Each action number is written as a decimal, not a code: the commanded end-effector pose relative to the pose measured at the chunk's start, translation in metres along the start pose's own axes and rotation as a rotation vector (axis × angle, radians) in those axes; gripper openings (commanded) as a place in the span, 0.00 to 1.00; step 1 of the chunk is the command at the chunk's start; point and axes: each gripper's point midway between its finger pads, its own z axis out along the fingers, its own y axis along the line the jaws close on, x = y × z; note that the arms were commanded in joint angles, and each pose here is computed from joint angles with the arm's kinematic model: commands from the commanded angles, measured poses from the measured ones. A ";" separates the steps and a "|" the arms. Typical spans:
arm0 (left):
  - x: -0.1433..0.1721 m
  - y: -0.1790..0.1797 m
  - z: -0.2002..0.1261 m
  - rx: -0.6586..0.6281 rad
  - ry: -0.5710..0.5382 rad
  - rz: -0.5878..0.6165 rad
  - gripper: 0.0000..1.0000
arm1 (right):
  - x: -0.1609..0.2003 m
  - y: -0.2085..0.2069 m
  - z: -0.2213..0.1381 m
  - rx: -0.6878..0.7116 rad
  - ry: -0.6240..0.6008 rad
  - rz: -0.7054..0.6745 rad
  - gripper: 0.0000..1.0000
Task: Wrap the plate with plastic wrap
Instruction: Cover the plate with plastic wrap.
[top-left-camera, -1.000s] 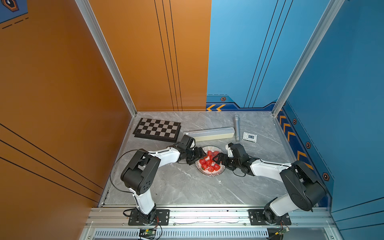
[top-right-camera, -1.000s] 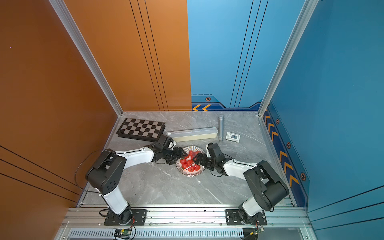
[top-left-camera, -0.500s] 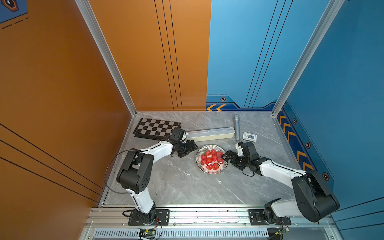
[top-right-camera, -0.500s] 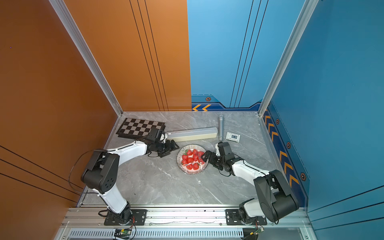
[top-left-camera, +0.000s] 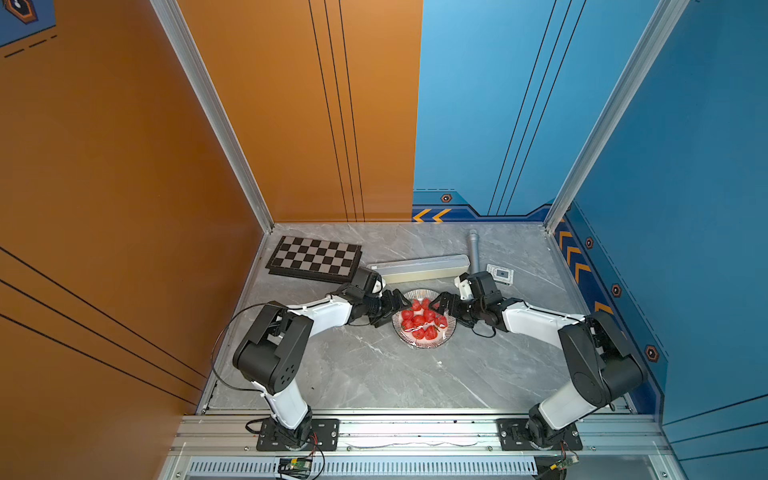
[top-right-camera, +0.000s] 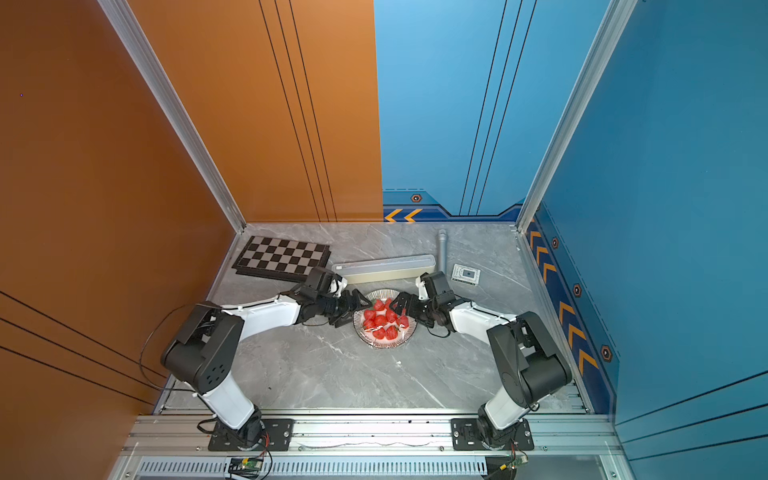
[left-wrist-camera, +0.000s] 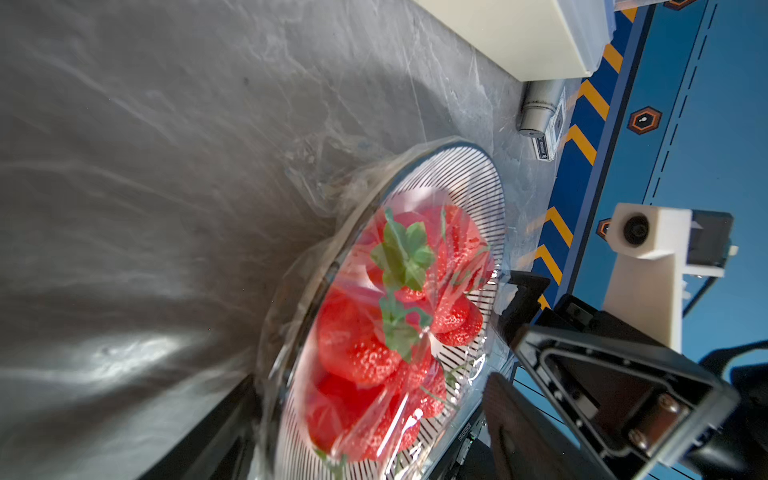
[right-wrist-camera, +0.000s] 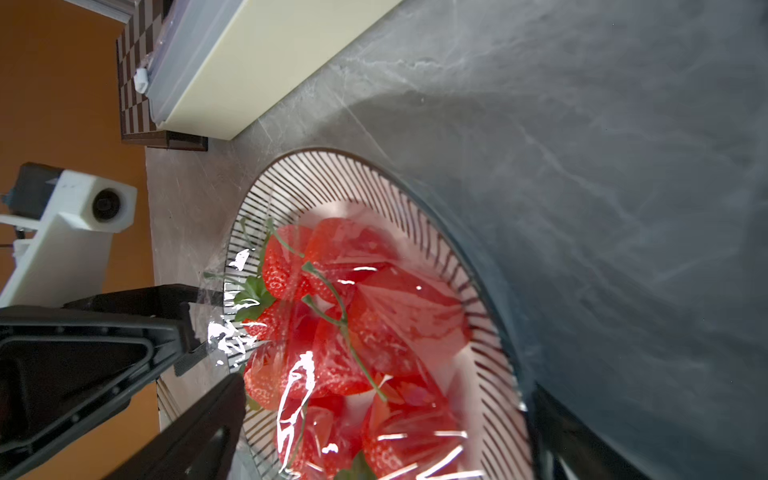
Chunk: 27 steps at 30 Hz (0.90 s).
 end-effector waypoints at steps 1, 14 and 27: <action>-0.009 -0.023 0.003 0.061 -0.006 0.014 0.85 | 0.008 0.017 -0.005 -0.047 -0.015 0.015 1.00; -0.034 -0.012 0.005 0.041 -0.062 0.016 0.84 | 0.037 0.003 -0.019 -0.008 -0.096 0.101 1.00; -0.058 0.049 -0.118 -0.304 -0.335 0.197 0.92 | -0.014 -0.074 -0.162 0.398 -0.373 -0.099 1.00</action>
